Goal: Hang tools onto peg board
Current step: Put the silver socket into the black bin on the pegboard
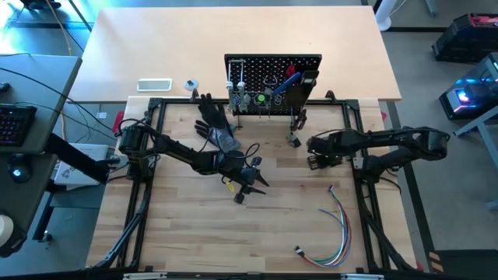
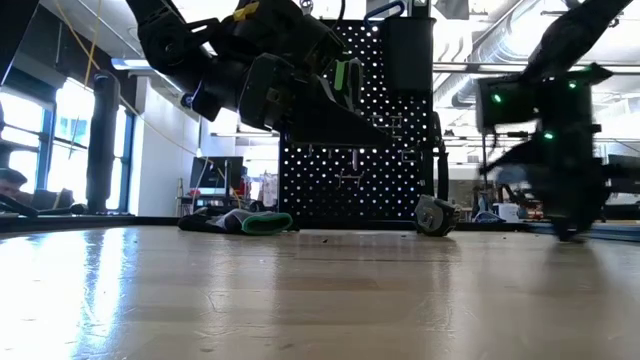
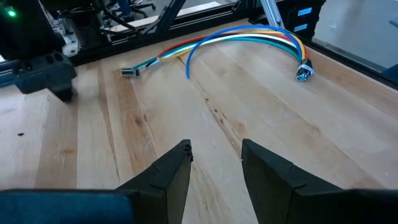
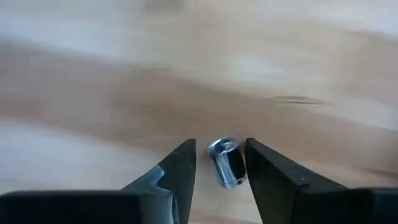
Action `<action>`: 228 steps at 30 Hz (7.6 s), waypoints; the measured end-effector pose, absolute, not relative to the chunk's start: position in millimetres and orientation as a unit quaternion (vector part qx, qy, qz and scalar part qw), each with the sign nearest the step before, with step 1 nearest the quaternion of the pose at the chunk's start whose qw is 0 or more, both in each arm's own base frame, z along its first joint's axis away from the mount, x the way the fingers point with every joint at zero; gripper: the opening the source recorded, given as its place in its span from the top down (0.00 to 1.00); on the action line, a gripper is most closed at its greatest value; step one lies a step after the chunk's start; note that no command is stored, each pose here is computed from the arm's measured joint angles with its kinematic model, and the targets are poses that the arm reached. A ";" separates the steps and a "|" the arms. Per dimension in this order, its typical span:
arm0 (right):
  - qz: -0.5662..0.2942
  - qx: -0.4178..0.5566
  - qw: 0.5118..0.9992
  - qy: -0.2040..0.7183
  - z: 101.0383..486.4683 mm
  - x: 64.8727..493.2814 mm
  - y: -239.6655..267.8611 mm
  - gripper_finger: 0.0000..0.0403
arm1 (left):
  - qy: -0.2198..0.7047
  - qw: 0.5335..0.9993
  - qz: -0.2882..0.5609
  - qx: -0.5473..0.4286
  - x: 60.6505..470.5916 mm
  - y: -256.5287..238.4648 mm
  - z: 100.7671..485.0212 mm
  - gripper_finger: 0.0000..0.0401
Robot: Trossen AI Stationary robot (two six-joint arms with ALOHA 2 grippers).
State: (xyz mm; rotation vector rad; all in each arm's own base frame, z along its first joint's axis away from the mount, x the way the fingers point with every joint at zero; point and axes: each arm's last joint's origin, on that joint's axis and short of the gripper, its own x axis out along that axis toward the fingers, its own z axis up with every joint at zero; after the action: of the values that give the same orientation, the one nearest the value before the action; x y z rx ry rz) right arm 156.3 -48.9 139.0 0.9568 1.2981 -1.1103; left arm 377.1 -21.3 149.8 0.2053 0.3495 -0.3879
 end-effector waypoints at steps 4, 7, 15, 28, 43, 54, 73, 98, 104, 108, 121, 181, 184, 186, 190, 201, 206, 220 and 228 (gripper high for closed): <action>-0.401 0.451 0.619 0.503 140.4 176.6 -48.8 0.67 | 0.170 0.961 -0.191 0.102 377.2 -21.3 150.2 0.66; -0.374 0.456 0.653 0.474 142.6 186.0 -50.0 0.67 | 0.174 0.961 -0.191 0.099 377.0 -21.2 149.5 0.66; -0.298 0.415 0.743 0.433 159.3 211.0 -42.1 0.67 | 0.262 0.950 -0.139 0.094 371.0 -14.4 135.3 0.66; -0.318 0.349 0.743 0.474 171.0 212.0 -1.9 0.67 | 0.265 0.964 0.024 0.017 384.2 33.9 64.7 0.66; -0.336 0.267 0.794 0.432 173.6 213.8 18.9 0.67 | 0.312 0.946 0.071 0.050 378.4 29.8 69.5 0.63; -0.334 0.238 0.821 0.398 176.7 218.7 22.8 0.67 | 0.349 0.911 0.178 0.129 309.0 40.0 121.5 0.64; -0.310 0.200 0.852 0.372 173.9 233.3 23.7 0.67 | 0.341 0.917 0.160 0.131 286.1 89.4 121.3 0.55; -0.253 0.188 0.877 0.363 132.6 279.0 -3.9 0.67 | 0.466 0.874 0.128 0.058 255.1 96.3 113.9 0.57; -0.247 0.183 0.883 0.354 134.9 280.4 -3.8 0.67 | 0.432 0.891 0.131 0.052 245.8 92.1 145.6 0.57; -0.243 0.177 0.887 0.351 135.7 281.3 -3.8 0.67 | 0.356 0.922 0.137 0.069 245.3 91.4 174.4 0.57; -0.220 0.187 0.898 0.332 139.3 285.3 -1.9 0.67 | 0.362 0.909 0.091 0.184 255.0 116.1 156.4 0.48; -0.220 0.175 0.902 0.327 139.7 285.0 9.5 0.67 | 0.424 0.899 -0.054 0.097 283.5 136.3 109.6 0.65; -0.220 0.175 0.902 0.328 139.7 285.0 9.5 0.67 | 0.426 0.899 -0.058 0.088 285.5 131.3 109.4 0.65; -0.220 0.175 0.902 0.328 139.7 285.0 9.5 0.67 | 0.426 0.899 -0.059 0.083 287.0 127.8 109.3 0.65; -0.220 0.175 0.902 0.328 139.7 285.0 9.5 0.67 | 0.432 0.896 -0.052 0.088 289.2 123.3 109.3 0.65; -0.220 0.175 0.902 0.328 139.6 285.0 9.5 0.67 | 0.435 0.899 -0.021 0.040 290.7 120.8 109.2 0.61; -0.220 0.175 0.902 0.328 139.6 285.0 9.5 0.67 | 0.436 0.899 -0.022 0.033 293.4 114.0 109.2 0.55; -0.220 0.175 0.902 0.328 139.6 285.0 9.5 0.67 | 0.430 0.902 0.036 0.008 300.5 105.0 110.5 0.49; -0.220 0.175 0.902 0.328 139.6 285.0 9.5 0.67 | 0.429 0.902 0.040 0.027 303.1 99.9 111.0 0.55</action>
State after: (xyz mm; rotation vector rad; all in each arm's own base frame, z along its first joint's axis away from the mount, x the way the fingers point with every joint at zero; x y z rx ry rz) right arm 285.0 9.5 139.6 0.3618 0.6775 -0.4559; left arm 303.1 99.9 111.0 0.0554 0.8873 0.0821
